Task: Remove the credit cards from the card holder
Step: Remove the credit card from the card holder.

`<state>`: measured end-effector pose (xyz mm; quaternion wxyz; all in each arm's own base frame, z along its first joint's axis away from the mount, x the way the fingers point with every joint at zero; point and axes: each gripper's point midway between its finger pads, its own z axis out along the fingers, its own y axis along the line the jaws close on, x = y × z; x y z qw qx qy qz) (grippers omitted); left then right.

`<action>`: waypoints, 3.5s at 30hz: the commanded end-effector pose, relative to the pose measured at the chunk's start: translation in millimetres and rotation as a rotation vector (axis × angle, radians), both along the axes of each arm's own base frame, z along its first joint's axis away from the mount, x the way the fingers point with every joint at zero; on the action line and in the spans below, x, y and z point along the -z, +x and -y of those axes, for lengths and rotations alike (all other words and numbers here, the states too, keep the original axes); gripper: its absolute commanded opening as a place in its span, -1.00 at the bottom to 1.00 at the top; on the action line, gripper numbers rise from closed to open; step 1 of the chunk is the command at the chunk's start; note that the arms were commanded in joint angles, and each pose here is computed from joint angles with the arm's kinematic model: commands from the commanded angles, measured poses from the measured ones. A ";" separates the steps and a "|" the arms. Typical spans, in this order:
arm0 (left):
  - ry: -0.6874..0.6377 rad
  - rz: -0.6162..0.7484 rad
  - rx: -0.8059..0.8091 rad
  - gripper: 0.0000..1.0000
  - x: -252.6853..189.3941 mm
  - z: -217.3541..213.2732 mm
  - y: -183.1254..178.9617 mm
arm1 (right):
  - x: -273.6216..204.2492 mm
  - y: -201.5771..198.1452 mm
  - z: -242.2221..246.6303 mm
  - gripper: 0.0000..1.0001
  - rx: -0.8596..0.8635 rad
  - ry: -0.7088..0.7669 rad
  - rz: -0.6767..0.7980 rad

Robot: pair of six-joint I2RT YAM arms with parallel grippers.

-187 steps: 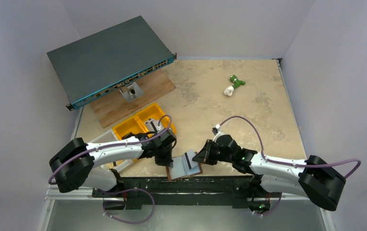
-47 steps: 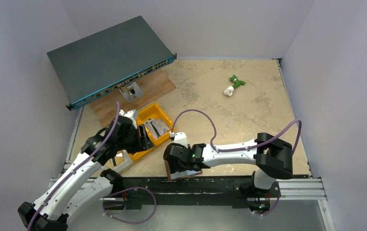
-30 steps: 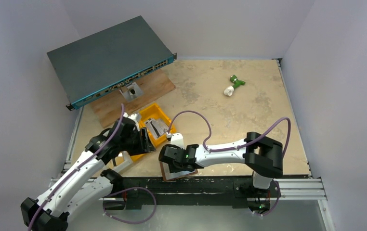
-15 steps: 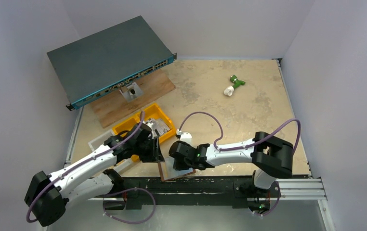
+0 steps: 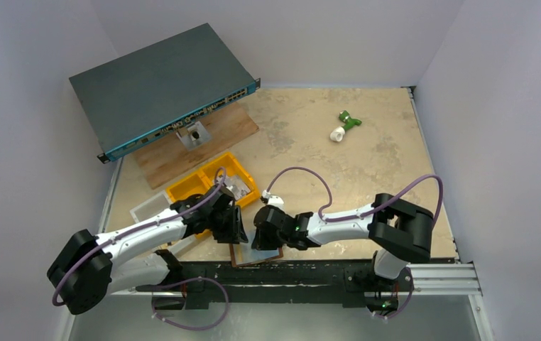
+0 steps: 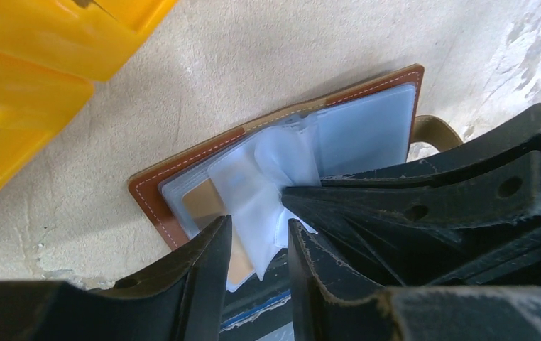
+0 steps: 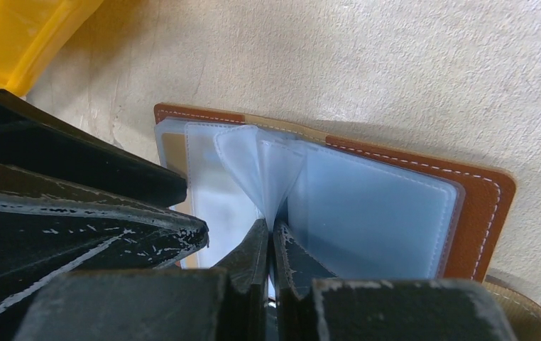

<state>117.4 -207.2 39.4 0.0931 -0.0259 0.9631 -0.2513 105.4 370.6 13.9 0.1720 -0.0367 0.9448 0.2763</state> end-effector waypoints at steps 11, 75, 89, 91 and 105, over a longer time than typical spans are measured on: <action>0.020 -0.009 -0.008 -0.32 9.4 1.4 -7.0 | 53.4 -18.9 50.8 -1.00 -0.016 -0.202 -0.086; -0.108 0.021 0.098 -0.18 -31.4 115.8 19.3 | -64.1 22.2 107.2 -0.10 0.159 -0.106 0.131; -0.027 0.108 0.071 0.00 -50.7 90.4 28.6 | -73.5 22.8 85.5 -0.13 0.125 -0.031 0.128; 0.021 0.141 0.040 0.01 -56.4 69.2 30.0 | -78.4 21.3 73.2 -0.14 0.100 0.017 0.122; 0.115 0.122 -0.103 -0.43 -24.4 -15.8 6.1 | -65.8 8.0 -18.1 -0.25 -0.094 0.206 0.004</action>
